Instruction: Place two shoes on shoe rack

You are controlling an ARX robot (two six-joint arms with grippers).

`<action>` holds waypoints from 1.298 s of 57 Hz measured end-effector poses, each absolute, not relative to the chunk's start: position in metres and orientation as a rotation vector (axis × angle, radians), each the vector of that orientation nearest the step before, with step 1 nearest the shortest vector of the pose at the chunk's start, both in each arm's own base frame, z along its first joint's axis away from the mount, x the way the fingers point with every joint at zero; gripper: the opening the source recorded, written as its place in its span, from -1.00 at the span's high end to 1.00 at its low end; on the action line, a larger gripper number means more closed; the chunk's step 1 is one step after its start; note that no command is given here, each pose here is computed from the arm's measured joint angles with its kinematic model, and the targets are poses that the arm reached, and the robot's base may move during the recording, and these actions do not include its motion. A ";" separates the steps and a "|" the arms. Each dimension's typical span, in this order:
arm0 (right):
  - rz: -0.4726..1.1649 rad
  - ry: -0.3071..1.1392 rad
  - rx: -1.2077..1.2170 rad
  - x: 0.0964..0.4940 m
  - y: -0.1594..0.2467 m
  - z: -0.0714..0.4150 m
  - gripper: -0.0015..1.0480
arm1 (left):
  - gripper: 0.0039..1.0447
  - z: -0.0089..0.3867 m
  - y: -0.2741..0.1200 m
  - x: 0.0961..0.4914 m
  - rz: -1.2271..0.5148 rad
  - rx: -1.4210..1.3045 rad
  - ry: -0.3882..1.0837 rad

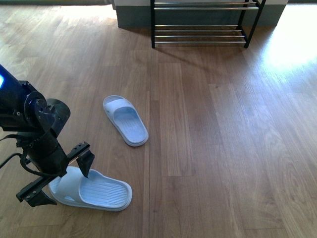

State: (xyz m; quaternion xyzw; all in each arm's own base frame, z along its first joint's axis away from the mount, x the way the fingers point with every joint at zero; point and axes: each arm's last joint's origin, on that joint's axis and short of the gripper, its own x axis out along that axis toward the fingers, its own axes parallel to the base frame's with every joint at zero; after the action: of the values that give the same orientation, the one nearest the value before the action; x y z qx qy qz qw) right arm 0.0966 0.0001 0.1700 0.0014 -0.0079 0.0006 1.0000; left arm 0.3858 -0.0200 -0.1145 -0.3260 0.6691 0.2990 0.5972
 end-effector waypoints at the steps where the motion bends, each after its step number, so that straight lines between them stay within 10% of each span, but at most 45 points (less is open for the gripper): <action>1: 0.001 -0.016 0.003 0.097 0.000 0.170 -0.82 | -0.83 -0.115 -0.020 0.386 0.694 -0.757 1.553; 54: 0.001 -0.016 0.003 0.097 0.000 0.170 -0.82 | -0.82 -0.169 -0.044 0.433 0.250 -0.381 1.464; 74: 0.001 -0.016 0.003 0.097 0.000 0.170 -0.82 | 0.30 -0.170 -0.030 0.405 0.366 -0.445 1.510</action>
State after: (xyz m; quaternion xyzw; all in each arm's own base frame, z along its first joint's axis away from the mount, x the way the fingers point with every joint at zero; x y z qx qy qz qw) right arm 0.0966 0.0001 0.1700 0.0014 -0.0079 0.0004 1.0000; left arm 0.4046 -0.0305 -0.1701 -0.1991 0.6755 0.1638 0.6908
